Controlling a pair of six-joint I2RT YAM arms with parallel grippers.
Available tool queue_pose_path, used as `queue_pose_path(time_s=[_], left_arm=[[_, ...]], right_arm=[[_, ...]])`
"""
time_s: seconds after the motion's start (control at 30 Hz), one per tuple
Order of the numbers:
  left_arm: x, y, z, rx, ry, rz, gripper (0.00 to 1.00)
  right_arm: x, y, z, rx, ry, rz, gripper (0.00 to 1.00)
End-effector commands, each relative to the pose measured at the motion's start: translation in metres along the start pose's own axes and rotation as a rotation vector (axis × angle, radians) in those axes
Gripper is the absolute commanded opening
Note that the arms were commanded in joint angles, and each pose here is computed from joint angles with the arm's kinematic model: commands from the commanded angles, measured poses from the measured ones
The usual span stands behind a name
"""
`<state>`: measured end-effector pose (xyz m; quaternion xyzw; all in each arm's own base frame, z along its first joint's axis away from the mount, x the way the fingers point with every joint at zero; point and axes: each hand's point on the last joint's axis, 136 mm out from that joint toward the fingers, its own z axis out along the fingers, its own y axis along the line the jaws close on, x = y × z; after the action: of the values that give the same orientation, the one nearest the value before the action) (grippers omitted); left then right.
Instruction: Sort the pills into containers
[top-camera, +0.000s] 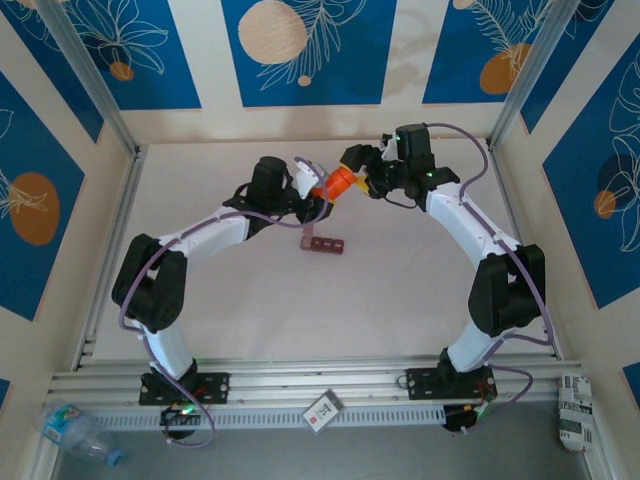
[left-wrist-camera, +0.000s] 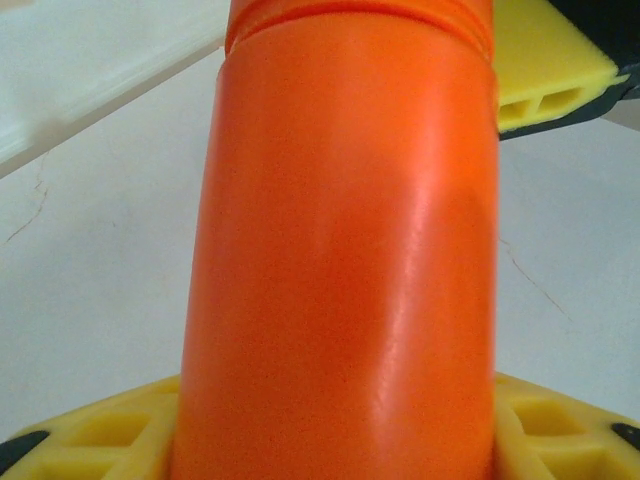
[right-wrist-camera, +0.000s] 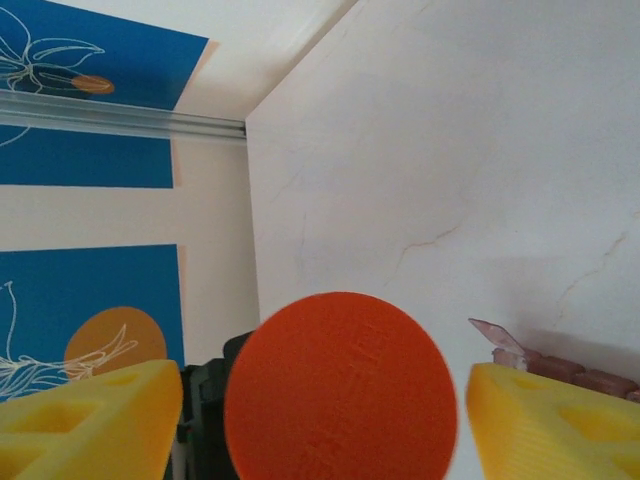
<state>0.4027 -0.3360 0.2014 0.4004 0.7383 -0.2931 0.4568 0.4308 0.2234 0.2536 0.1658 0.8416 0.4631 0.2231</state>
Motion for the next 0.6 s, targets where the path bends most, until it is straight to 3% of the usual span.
queue_pose_path(time_s=[0.0, 0.17, 0.4, 0.57], left_arm=[[-0.032, -0.007, -0.01, 0.0, -0.064, 0.054, 0.0], [-0.033, -0.006, -0.01, -0.002, -0.071, 0.047, 0.0], [-0.035, -0.007, -0.01, 0.002, -0.08, 0.04, 0.0], [-0.042, -0.015, -0.015, 0.069, -0.111, 0.005, 0.0]], right_arm=[[0.002, 0.005, 0.004, -0.007, 0.019, 0.004, 0.7], [0.007, 0.006, 0.009, -0.014, 0.048, 0.004, 0.66], [0.008, 0.006, 0.007, -0.013, 0.048, -0.02, 0.49], [0.001, 0.017, 0.0, -0.084, 0.026, -0.148, 0.47]])
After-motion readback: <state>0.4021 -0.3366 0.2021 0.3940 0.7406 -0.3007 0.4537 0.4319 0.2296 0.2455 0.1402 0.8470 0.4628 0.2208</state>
